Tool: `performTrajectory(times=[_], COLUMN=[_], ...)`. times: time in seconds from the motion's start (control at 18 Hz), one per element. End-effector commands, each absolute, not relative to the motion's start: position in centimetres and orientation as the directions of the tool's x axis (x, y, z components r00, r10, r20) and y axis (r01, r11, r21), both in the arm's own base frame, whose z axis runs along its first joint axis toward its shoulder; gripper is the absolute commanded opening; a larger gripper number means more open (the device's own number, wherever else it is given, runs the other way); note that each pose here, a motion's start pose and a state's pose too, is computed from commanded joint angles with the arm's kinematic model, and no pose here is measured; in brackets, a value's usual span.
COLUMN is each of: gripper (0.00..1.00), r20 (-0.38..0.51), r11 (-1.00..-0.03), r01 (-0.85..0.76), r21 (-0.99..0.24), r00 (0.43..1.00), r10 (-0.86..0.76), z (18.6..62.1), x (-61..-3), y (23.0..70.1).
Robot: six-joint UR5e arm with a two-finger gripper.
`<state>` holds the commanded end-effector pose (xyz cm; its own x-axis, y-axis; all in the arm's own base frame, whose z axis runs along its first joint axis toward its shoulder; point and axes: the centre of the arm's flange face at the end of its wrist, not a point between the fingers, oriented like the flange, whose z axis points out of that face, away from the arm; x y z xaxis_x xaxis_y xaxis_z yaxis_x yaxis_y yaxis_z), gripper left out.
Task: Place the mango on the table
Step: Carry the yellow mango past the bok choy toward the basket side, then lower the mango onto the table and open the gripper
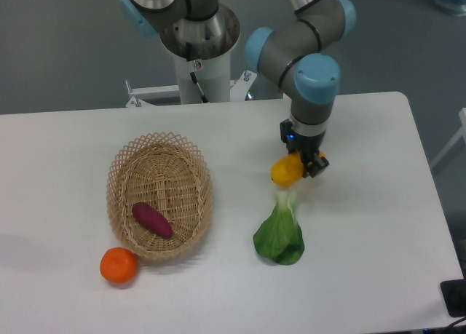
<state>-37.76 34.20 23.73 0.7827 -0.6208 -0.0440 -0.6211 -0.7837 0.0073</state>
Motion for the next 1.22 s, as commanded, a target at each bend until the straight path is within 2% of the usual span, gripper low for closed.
performTrajectory(times=[0.28,0.56,0.72,0.83,1.22], gripper=[0.55,0.62,0.75,1.00,1.00], r20=[-0.018,-0.010,-0.010,-0.010,-0.046], r11=[-0.782,-0.770,-0.773,-0.774,-0.779], r01=[-0.624,-0.638,-0.634,-0.633,-0.627], r21=[0.002,-0.001,-0.006,-0.009,-0.027], r00=[0.782,0.770,0.773,0.774,0.779], r10=[-0.624,-0.638,-0.634,-0.633,-0.625], z=[23.0,22.6,22.6,22.5,24.1], x=[-35.2,-34.4,-34.4,-34.4,-35.8], y=[33.4,33.8,33.8,33.9,34.6])
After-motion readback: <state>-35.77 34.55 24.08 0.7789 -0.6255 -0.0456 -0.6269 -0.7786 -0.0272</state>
